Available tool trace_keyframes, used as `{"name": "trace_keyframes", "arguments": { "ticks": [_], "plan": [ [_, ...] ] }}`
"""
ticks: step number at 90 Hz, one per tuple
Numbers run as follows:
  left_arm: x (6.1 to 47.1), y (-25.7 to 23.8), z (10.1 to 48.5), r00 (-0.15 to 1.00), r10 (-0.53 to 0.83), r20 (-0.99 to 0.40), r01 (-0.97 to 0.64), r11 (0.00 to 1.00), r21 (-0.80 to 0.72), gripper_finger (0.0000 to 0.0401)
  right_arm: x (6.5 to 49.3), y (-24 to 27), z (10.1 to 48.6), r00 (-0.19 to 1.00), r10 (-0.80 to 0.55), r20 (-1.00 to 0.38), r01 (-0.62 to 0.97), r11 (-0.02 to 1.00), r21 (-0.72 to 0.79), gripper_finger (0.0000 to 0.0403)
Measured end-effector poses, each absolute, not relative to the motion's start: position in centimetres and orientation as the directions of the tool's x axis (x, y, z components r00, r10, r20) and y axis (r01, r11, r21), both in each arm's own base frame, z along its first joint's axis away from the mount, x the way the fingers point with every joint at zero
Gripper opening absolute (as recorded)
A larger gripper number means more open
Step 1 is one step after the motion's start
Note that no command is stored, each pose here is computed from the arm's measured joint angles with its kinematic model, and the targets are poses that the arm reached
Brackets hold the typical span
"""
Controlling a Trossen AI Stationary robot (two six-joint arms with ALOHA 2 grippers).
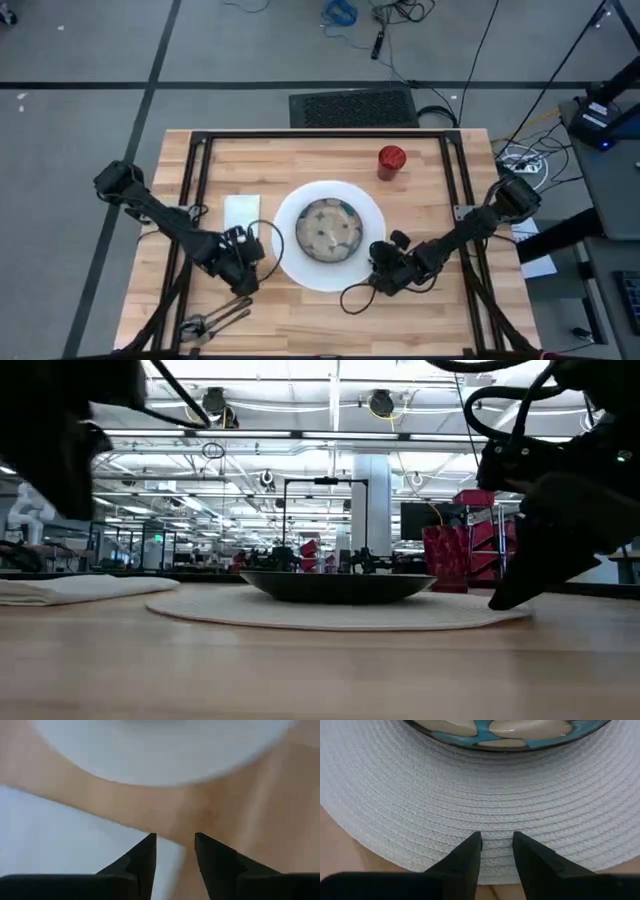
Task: Set table place
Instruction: Adjust the white mat, then move the black spoon to the middle right of the table
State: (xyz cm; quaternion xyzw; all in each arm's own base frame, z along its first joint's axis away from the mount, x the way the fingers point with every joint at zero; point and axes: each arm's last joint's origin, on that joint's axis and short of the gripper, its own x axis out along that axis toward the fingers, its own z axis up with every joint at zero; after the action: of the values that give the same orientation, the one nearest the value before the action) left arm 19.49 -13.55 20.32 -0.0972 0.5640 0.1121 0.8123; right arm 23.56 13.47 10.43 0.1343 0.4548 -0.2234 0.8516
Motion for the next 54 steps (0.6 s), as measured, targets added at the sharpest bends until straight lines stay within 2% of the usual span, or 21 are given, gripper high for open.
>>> {"name": "trace_keyframes", "arguments": {
  "ticks": [12,29,41,54],
  "plan": [
    [18.4,-14.9,20.3,0.302,0.000,-0.953,-0.299,0.950,-0.094,0.0121,23.4,13.8,10.5,0.478,-0.251,-0.842,0.497,0.867,0.024,0.0105],
    [17.3,-16.3,20.3,0.300,-0.022,-0.954,-0.332,0.935,-0.125,0.0121,23.5,14.1,11.7,0.366,-0.273,-0.890,0.493,0.868,-0.064,0.0105],
    [16.6,-16.9,20.3,0.309,-0.023,-0.951,-0.347,0.928,-0.136,0.0121,24.2,14.6,13.1,0.335,-0.275,-0.901,0.450,0.887,-0.104,0.0105],
    [16.2,-17.3,20.3,0.292,-0.046,-0.955,-0.376,0.913,-0.158,0.0121,25.7,15.6,15.3,0.383,-0.248,-0.890,0.402,0.912,-0.082,0.0105]
  ]
}}
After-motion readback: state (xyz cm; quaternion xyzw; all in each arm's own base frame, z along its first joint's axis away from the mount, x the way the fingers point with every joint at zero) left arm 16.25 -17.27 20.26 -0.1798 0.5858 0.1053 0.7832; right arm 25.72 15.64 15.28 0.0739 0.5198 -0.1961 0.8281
